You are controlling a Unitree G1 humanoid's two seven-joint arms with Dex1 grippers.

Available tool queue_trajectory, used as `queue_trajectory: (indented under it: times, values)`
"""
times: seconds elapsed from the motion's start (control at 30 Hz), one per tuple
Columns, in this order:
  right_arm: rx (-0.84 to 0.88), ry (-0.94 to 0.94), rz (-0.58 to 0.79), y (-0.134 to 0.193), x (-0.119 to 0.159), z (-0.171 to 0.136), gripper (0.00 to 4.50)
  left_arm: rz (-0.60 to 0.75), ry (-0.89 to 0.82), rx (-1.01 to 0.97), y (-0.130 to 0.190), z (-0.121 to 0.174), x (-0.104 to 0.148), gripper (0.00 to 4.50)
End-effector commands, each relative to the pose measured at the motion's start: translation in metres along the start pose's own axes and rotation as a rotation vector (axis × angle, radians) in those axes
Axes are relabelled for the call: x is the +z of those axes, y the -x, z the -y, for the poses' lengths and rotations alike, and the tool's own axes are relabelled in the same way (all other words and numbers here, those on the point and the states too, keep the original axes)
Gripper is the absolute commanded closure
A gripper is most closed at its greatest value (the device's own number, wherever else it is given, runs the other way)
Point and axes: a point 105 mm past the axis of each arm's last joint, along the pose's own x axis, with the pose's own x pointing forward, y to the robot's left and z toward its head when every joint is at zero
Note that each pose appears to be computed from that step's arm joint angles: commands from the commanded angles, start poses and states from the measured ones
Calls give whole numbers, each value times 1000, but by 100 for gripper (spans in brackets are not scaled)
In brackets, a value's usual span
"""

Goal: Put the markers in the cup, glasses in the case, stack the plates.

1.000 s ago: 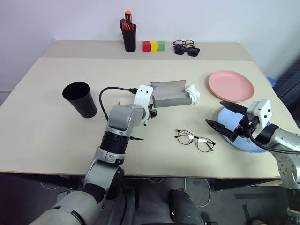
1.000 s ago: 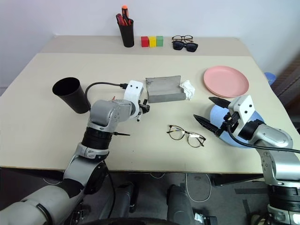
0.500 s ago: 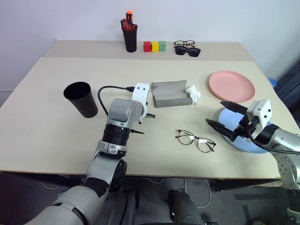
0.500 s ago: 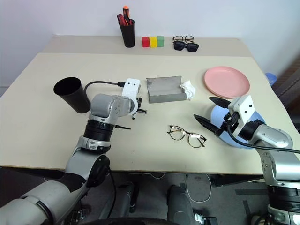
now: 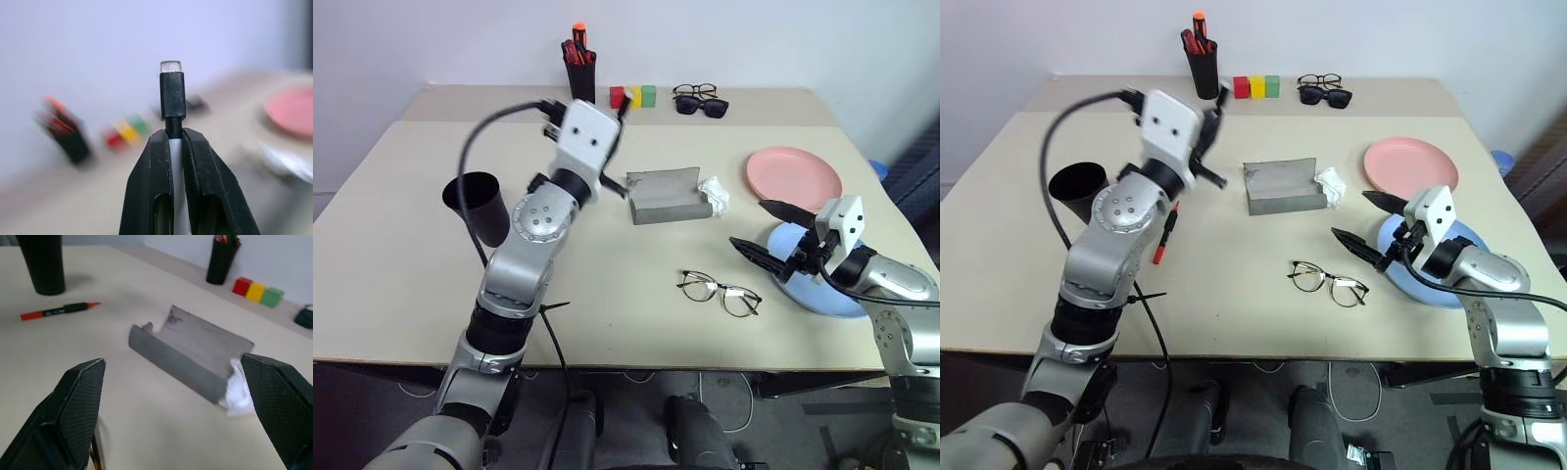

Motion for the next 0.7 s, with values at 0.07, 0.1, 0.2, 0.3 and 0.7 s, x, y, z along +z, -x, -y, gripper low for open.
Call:
queue_trajectory:
  times: [0.07,0.1,0.2,0.3,0.7]
  values:
    - [11,27,45,-7,9,2,0,212,-60,392,18,-76,9,445]
    - [15,27,48,-9,9,2,0,216,-107,435,23,-85,5,445]
    - [24,26,54,-12,8,2,0,142,-194,559,35,-106,-9,445]
    - [29,27,54,-13,8,3,0,89,-172,624,44,-113,-19,445]
    - [34,41,59,-14,14,2,0,-49,-200,594,60,-98,-57,445]
